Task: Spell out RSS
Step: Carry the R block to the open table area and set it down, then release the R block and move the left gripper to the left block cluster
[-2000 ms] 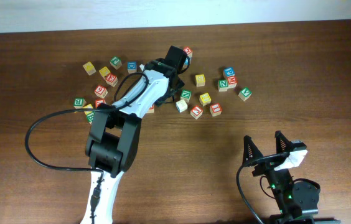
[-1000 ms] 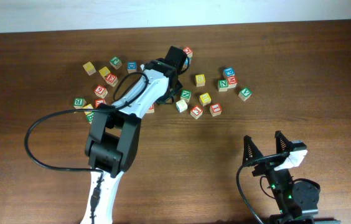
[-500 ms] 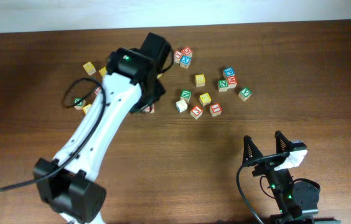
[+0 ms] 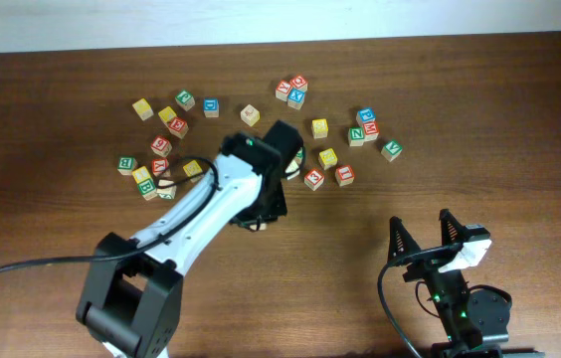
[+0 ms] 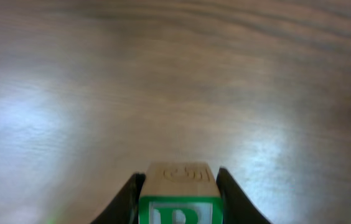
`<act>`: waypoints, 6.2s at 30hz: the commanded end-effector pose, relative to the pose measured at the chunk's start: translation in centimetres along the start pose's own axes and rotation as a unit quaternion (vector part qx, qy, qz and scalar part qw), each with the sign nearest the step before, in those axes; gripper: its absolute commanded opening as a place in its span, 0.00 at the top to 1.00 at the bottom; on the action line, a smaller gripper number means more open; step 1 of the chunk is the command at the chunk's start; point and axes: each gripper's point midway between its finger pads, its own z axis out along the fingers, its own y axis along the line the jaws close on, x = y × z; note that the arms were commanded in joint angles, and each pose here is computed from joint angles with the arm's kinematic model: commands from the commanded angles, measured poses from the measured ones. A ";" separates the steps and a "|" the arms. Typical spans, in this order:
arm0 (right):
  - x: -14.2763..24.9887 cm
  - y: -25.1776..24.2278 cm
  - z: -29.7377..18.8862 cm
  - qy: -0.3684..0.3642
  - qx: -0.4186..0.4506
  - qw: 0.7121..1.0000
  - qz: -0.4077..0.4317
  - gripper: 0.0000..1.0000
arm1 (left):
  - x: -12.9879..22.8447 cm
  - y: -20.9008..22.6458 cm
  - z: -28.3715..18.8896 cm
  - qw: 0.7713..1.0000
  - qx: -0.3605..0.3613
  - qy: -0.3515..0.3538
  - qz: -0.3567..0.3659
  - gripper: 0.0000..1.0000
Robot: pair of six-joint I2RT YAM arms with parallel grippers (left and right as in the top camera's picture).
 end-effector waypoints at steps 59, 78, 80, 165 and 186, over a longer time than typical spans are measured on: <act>0.4 0.3 0.0 0.007 -0.009 1.000 0.001 0.02 | 0.5 -0.3 7.3 0.996 0.021 -0.029 0.081 0.73; 0.4 0.3 0.0 0.007 -0.009 1.000 0.001 0.02 | 0.5 0.3 7.3 0.996 0.005 -0.031 0.082 0.77; 0.4 0.3 0.0 0.007 -0.009 1.000 0.001 0.02 | 0.8 0.1 7.3 0.996 0.011 -0.023 0.082 0.74; 0.4 0.3 0.0 0.007 -0.009 1.000 0.001 0.02 | -14.1 24.2 -1.3 0.971 0.126 -0.052 -0.197 0.00; 0.4 0.3 0.0 0.007 -0.009 1.000 0.001 0.02 | -11.6 21.2 -1.3 0.979 0.137 0.002 -0.147 0.01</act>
